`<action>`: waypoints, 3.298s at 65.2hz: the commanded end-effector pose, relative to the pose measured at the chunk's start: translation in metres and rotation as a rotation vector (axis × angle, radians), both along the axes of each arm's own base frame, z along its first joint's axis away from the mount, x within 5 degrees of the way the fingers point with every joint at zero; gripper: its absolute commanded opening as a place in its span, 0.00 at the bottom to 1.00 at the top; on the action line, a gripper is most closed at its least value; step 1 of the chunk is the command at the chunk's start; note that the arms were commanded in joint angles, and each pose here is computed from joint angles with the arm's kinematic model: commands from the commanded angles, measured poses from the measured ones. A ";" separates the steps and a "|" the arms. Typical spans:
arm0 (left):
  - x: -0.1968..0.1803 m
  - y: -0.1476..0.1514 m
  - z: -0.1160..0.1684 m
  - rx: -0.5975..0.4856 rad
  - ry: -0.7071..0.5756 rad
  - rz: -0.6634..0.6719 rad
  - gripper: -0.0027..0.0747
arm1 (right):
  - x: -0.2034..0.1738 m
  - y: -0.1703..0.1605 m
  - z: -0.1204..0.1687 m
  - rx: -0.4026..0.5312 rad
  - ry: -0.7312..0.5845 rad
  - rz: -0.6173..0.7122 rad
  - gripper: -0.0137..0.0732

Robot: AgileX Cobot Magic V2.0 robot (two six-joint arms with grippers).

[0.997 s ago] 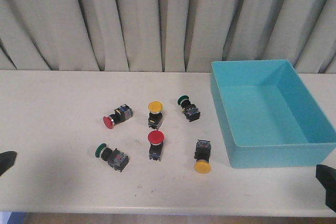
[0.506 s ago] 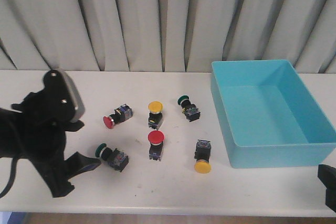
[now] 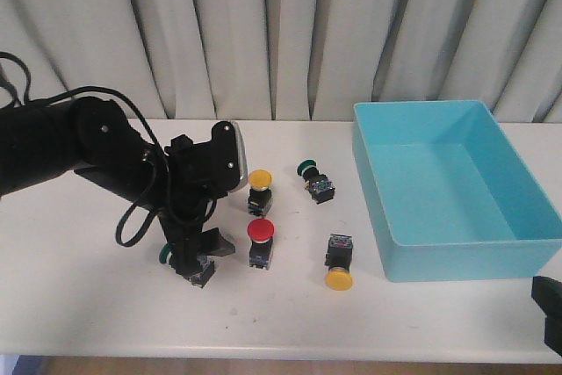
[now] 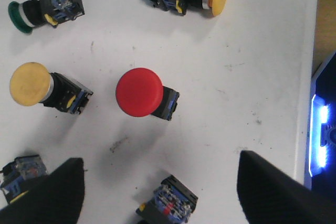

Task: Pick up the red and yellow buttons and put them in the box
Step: 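Reach the left gripper down over the red-capped button in the middle, then close the left gripper on the red button and lift it, then carry the red button toward the right gripper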

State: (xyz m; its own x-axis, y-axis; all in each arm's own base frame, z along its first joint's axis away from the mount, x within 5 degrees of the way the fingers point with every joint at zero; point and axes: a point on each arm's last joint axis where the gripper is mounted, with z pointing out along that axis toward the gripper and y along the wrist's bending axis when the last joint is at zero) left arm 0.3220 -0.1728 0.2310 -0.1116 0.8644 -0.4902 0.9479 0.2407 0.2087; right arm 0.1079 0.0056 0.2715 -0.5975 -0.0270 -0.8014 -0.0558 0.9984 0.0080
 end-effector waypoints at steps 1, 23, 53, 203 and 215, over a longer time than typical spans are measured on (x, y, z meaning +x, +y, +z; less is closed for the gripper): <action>0.009 -0.008 0.019 -0.043 -0.061 -0.018 0.78 | 0.005 -0.001 0.013 -0.016 -0.080 -0.001 0.77; 0.035 -0.025 0.002 -0.007 0.021 -0.127 0.78 | 0.005 -0.001 0.013 -0.016 -0.080 -0.001 0.77; 0.055 -0.059 -0.016 0.030 0.025 -0.277 0.78 | 0.005 -0.001 0.013 -0.016 -0.080 -0.001 0.77; -0.121 0.051 0.083 -0.481 -0.090 0.434 0.27 | 0.014 0.014 0.004 -0.019 0.085 0.208 0.76; -0.124 0.033 0.084 -0.546 -0.091 0.182 0.27 | 0.035 0.030 0.013 -0.031 0.134 0.463 0.76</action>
State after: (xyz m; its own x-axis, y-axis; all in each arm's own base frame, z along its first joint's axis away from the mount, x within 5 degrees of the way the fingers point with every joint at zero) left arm 0.1983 -0.1310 0.2987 -0.2970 0.5054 -0.8102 0.8236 0.5649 0.0505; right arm 0.1281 0.0277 0.2683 -0.6871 -0.2745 -0.6727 -0.3910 0.9201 0.0239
